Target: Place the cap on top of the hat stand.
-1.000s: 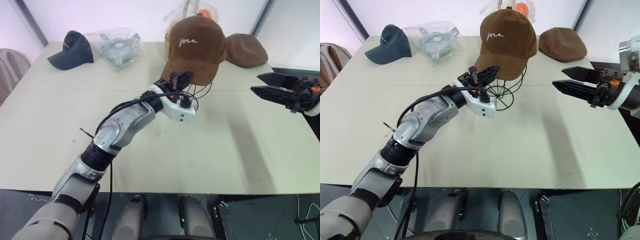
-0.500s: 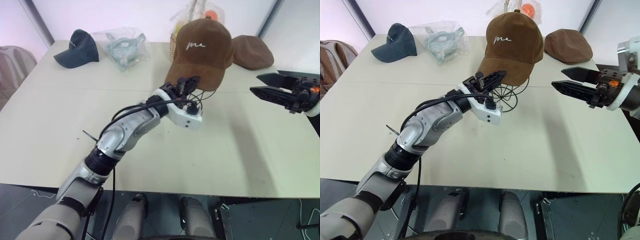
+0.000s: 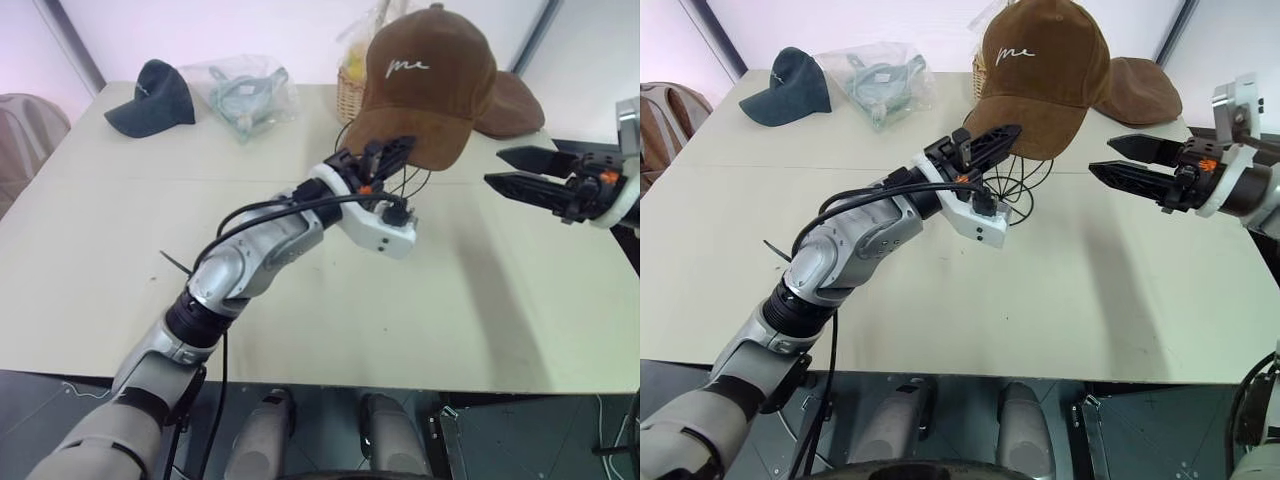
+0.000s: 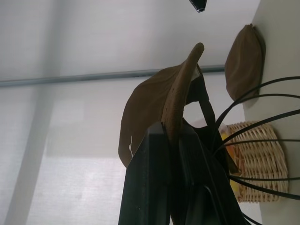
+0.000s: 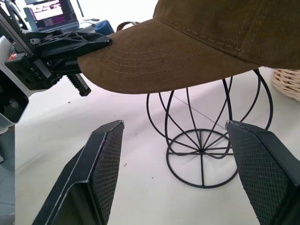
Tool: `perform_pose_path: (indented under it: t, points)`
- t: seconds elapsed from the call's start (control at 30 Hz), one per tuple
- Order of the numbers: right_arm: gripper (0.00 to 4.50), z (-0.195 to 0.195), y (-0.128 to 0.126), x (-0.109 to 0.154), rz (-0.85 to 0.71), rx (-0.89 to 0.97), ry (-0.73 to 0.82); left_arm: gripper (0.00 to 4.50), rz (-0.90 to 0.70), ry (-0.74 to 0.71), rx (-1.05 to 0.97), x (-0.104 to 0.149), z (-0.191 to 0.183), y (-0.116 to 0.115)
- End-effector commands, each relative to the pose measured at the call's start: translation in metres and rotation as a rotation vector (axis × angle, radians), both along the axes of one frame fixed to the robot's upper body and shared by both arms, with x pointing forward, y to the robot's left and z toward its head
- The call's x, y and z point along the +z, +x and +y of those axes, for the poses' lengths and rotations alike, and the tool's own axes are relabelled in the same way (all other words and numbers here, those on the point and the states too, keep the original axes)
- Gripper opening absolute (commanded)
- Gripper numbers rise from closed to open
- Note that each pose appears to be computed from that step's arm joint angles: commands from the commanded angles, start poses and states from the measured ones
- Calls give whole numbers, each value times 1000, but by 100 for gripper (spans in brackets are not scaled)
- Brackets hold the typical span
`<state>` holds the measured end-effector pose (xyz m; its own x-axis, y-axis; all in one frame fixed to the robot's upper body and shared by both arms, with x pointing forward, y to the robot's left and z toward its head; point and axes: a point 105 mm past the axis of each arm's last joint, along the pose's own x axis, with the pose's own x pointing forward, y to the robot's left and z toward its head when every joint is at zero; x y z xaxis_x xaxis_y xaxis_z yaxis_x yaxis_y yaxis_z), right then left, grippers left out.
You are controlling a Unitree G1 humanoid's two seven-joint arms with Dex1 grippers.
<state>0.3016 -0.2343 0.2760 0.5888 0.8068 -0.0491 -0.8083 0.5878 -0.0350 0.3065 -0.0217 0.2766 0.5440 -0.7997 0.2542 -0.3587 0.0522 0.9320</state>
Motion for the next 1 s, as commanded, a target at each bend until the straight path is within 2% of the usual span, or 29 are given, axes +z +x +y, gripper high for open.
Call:
perform_pose_path:
  t: [0.03,0.23,0.5,1.0]
  points:
    - [356,1,0,14,-60,14,-5,1,-52,-27,-4,20,6,-13]
    - [356,7,6,14,-54,41,-6,1,-36,22,5,14,8,-19]
    - [356,10,11,16,-51,59,0,1,63,103,134,-7,27,-6]
    - [356,9,12,19,-57,57,12,1,88,154,37,-16,10,-18]
